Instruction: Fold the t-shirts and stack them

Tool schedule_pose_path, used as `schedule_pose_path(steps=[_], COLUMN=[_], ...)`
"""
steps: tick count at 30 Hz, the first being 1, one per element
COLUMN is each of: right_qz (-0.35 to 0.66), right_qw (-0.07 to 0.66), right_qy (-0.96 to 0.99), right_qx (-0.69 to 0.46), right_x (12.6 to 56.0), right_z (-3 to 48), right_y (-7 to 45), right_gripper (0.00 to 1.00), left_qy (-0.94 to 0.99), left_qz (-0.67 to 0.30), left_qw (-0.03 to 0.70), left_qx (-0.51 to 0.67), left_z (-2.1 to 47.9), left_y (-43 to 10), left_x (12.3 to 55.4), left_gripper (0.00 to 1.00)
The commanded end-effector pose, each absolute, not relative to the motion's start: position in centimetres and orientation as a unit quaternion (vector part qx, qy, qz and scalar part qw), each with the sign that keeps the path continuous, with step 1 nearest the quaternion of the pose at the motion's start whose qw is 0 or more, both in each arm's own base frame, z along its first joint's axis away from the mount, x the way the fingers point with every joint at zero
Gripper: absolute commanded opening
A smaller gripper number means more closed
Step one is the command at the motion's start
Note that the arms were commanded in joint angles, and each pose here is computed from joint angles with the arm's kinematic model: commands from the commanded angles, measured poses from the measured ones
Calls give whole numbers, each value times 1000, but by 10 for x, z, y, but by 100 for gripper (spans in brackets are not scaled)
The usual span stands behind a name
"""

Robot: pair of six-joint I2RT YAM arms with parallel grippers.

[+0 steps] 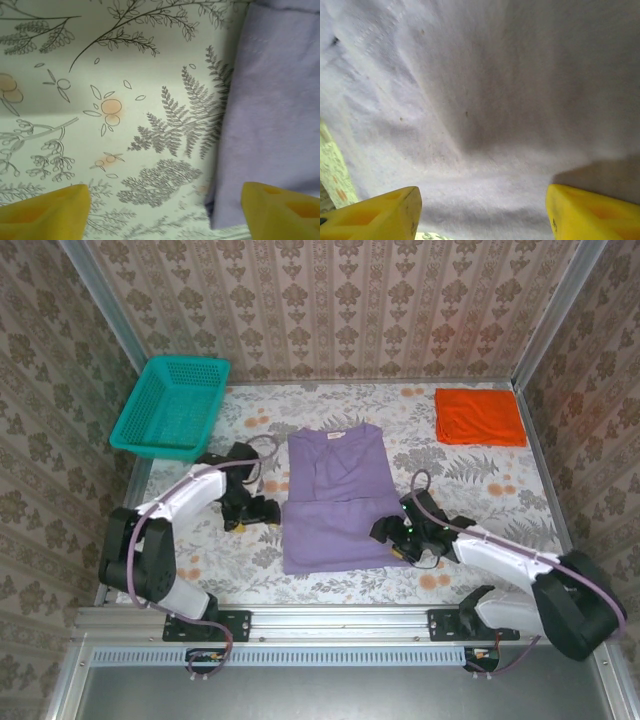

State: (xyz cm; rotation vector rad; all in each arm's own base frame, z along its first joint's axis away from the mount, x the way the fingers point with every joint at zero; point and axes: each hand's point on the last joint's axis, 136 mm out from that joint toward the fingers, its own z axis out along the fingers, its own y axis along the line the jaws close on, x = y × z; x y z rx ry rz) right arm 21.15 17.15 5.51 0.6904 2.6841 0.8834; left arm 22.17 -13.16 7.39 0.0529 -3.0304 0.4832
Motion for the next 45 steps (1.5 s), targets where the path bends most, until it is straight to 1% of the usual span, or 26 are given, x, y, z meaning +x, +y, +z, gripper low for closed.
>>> schedule_pose_path(steps=[1,3,4,9,13,16,22,27,30,32,35,37,40,45], right_qz=[275,250,236,184,192,195,192,187,203,206,209,212,219,217], right_qw=[120,110,103,63,31,15,12,4,20,22,23,20,20,19], right_qy=[914,916,916,928,928,928,930,933,931,931,931,930,931,934], right_qx=[274,294,307,319,318,318,312,308,302,301,299,298,291,285], right_x=[204,196,191,164,155,152,156,158,168,170,171,171,172,172], right_z=[58,57,55,39,26,18,11,8,12,12,14,14,18,19], right_y=[147,130,121,99,105,109,111,113,118,119,121,122,127,130], right_gripper=[70,70,69,66,60,56,51,41,38,35,28,28,31,30], left_qy=[-964,-949,-942,-906,-897,-900,-905,-923,-937,-946,-945,-945,-948,-949], left_qz=[230,262,273,324,314,304,290,250,223,194,194,193,182,170], left_qw=[129,168,188,258,297,300,305,287,266,258,261,264,262,264], left_qx=[33,44,51,82,89,82,62,52,42,20,14,7,-10,-21], left_z=[73,72,73,74,59,57,52,44,41,36,31,30,30,24], left_y=[-148,-157,-161,-176,-180,-183,-192,-186,-180,-178,-182,-185,-187,-187], left_x=[185,170,162,130,110,107,109,122,133,131,129,127,124,120], left_gripper=[69,60,57,57,55,55,54,49,47,47,45,45,47,45])
